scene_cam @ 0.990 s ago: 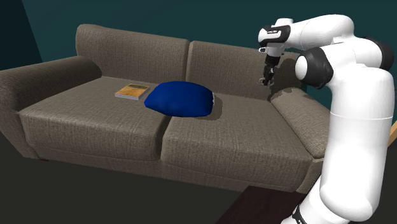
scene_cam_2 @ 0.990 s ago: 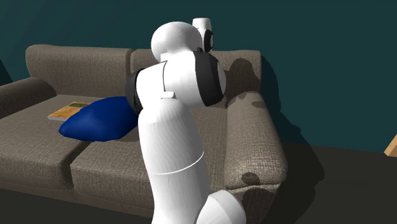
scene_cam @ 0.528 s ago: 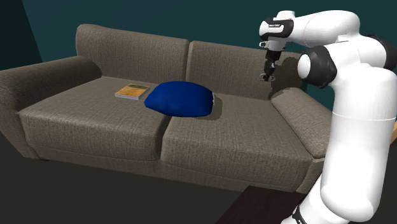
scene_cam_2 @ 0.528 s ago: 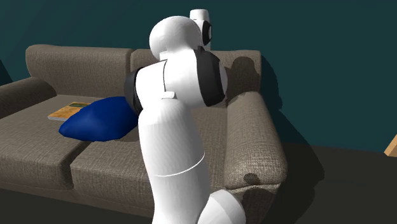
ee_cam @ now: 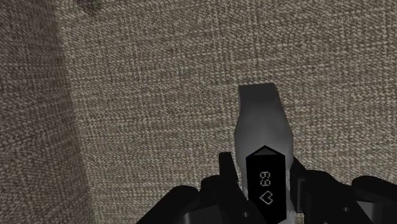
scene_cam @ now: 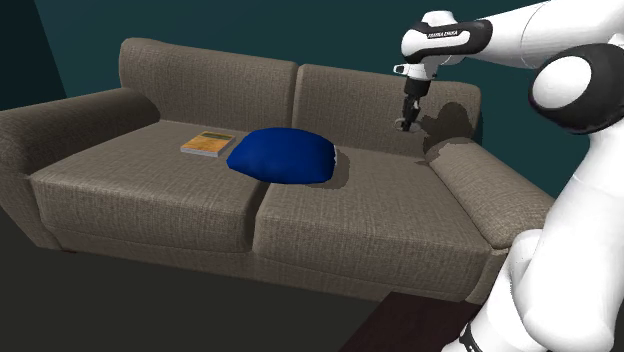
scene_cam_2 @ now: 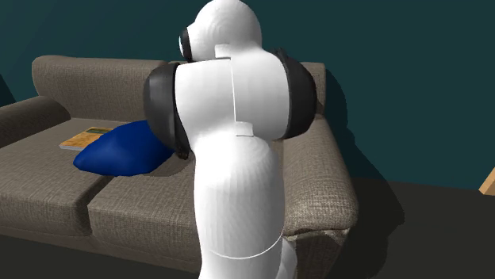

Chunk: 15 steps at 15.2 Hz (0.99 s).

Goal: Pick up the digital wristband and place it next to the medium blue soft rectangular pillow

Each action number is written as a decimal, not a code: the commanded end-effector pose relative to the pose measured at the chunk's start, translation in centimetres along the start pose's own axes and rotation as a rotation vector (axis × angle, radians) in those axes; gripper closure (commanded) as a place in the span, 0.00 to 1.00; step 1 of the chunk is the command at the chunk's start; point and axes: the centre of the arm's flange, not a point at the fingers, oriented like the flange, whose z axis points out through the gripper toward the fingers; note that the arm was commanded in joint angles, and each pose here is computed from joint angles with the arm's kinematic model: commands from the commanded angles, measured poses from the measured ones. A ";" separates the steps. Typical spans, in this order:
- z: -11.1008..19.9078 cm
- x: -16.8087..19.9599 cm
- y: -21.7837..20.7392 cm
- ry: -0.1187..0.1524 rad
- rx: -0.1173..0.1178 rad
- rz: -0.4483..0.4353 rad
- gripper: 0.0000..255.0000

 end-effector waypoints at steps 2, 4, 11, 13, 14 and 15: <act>-0.4 2.3 -3.1 -0.002 -0.001 0.001 1.00; -0.7 3.9 -5.2 -0.002 -0.001 0.001 1.00; -1.6 9.5 -12.5 -0.002 -0.001 0.001 1.00; -1.8 11.1 -14.6 -0.002 -0.001 0.001 1.00; -1.9 11.9 -15.6 -0.002 -0.001 0.001 1.00; -2.0 12.4 -16.3 -0.002 -0.001 0.001 1.00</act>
